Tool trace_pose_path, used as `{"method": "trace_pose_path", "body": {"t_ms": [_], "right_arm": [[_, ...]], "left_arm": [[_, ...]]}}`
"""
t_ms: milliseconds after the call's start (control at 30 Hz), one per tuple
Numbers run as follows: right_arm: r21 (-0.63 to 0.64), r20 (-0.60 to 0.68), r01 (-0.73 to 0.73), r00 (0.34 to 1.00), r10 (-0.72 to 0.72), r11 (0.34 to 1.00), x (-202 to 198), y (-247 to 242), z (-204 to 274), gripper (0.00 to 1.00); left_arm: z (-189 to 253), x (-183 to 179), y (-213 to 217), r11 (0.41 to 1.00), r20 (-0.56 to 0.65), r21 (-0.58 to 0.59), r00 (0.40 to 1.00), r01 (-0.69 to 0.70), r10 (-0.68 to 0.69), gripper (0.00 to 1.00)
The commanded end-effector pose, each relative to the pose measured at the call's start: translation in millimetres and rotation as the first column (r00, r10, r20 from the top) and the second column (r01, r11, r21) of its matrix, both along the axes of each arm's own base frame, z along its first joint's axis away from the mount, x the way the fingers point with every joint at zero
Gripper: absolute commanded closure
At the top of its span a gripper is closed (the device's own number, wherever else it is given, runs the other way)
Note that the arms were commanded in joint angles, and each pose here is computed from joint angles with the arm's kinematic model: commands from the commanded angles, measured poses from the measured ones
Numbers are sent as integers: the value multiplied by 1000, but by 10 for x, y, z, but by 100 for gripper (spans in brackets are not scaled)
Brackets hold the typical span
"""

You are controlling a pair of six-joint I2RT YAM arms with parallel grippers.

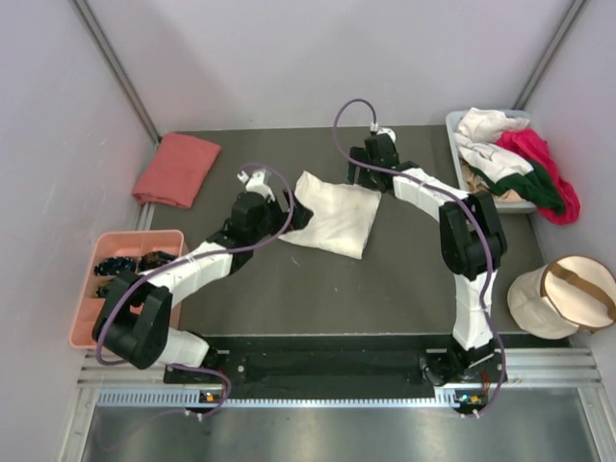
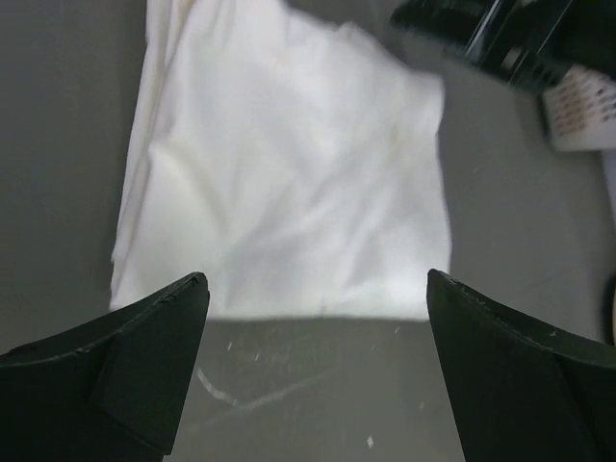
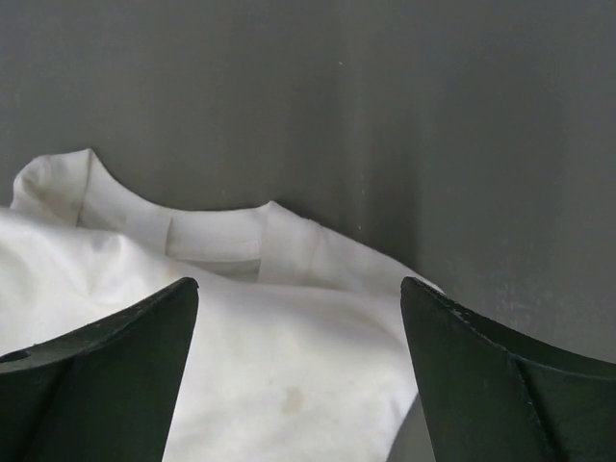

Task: Fold and stack the t-shirts
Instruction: Smooth out wrinkles on the folded tshirt

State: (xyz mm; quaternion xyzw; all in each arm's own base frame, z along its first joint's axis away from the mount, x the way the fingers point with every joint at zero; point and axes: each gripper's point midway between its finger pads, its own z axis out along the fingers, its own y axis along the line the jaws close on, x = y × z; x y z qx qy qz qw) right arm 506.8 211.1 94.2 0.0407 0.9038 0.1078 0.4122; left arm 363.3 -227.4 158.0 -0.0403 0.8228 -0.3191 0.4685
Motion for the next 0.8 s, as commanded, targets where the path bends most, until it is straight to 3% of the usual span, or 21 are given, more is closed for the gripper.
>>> {"method": "trace_pose_path", "body": {"t_ms": [0, 233, 400, 767], "right_arm": [[6, 12, -33, 999, 33, 999, 226, 9, 39, 14], [113, -14, -26, 1000, 28, 993, 512, -11, -29, 14], [175, -63, -46, 996, 58, 984, 488, 29, -183, 14], [258, -162, -76, 979, 121, 963, 40, 82, -402, 14]], "left_arm": [[-484, -336, 88, 1000, -135, 7, 990, -28, 29, 1], [-804, -432, -89, 1000, -192, -3, 981, -13, 12, 1], [-1002, -389, -190, 1000, -220, -18, 976, -12, 8, 1], [-1197, -231, -311, 999, -243, -30, 970, -15, 7, 1]]}}
